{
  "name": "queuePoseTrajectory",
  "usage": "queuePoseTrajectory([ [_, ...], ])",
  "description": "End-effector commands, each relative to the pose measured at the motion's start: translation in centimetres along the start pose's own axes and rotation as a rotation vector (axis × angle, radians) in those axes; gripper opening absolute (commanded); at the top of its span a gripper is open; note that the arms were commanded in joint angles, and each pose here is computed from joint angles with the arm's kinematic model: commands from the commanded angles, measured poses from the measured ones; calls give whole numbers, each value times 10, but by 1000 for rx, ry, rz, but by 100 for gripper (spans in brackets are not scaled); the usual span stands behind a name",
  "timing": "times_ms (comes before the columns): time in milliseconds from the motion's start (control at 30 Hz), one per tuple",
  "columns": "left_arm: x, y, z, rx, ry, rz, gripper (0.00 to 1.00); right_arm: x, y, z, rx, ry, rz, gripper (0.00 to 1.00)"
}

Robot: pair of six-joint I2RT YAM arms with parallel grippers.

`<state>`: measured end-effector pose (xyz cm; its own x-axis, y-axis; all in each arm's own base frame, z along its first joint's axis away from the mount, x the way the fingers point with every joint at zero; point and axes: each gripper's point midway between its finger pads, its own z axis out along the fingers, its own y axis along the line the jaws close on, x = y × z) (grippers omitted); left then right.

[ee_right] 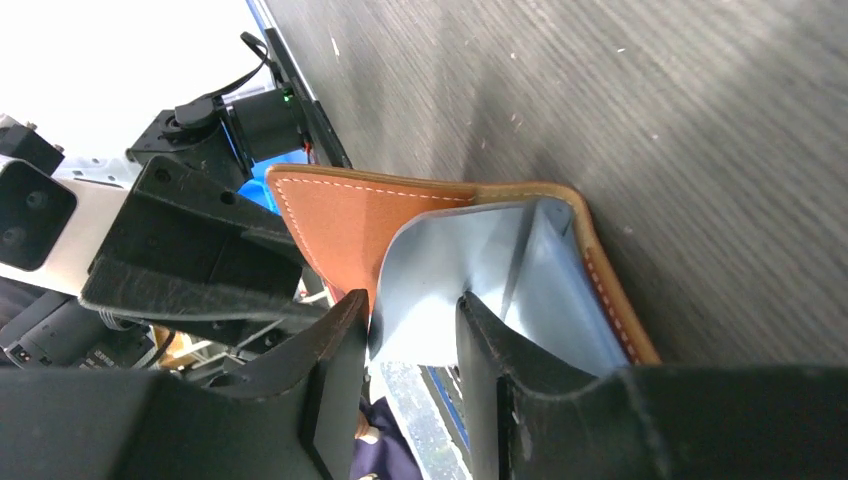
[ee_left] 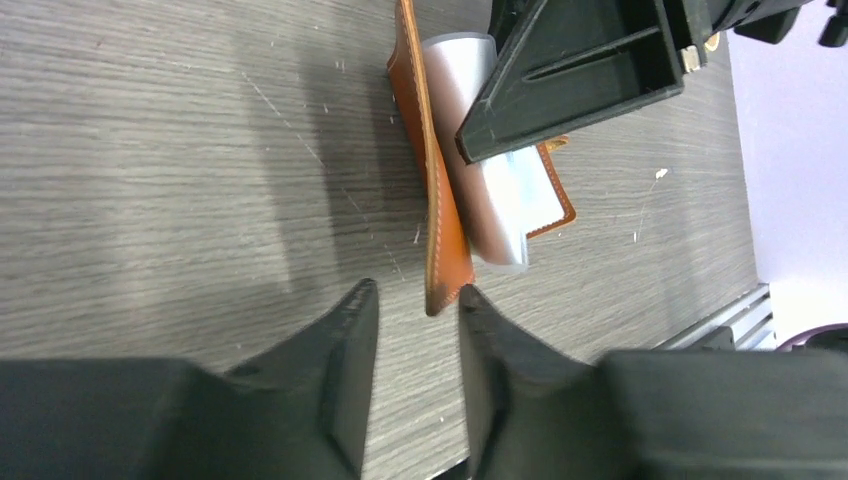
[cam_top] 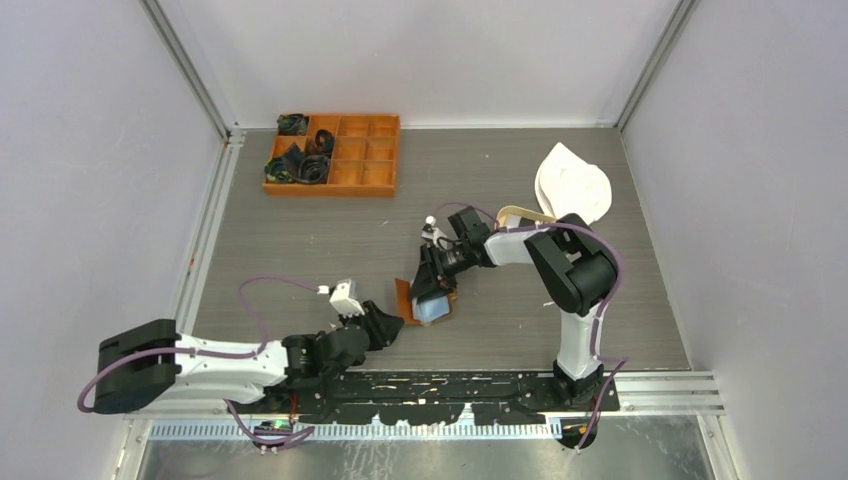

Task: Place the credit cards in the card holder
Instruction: Turn over the card slot in the card holder.

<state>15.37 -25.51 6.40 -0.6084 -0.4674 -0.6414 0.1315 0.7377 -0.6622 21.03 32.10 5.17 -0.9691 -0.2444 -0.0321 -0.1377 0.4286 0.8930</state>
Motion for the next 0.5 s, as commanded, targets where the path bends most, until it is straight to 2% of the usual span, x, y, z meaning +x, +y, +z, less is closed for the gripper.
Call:
queuePoseTrajectory([
  [0,0,8,-8,-1,22,37,45,-11,13,3,-54,-13,-19,43],
  [133,-1,-1,-15,72,36,75,65,-10,15,5,-61,-10,-17,44],
  [233,-5,-9,-17,114,31,120,74,-10,14,7,-65,-7,0,45],
  [467,1,-23,-10,128,64,210,80,-12,13,12,-88,1,36,46],
])
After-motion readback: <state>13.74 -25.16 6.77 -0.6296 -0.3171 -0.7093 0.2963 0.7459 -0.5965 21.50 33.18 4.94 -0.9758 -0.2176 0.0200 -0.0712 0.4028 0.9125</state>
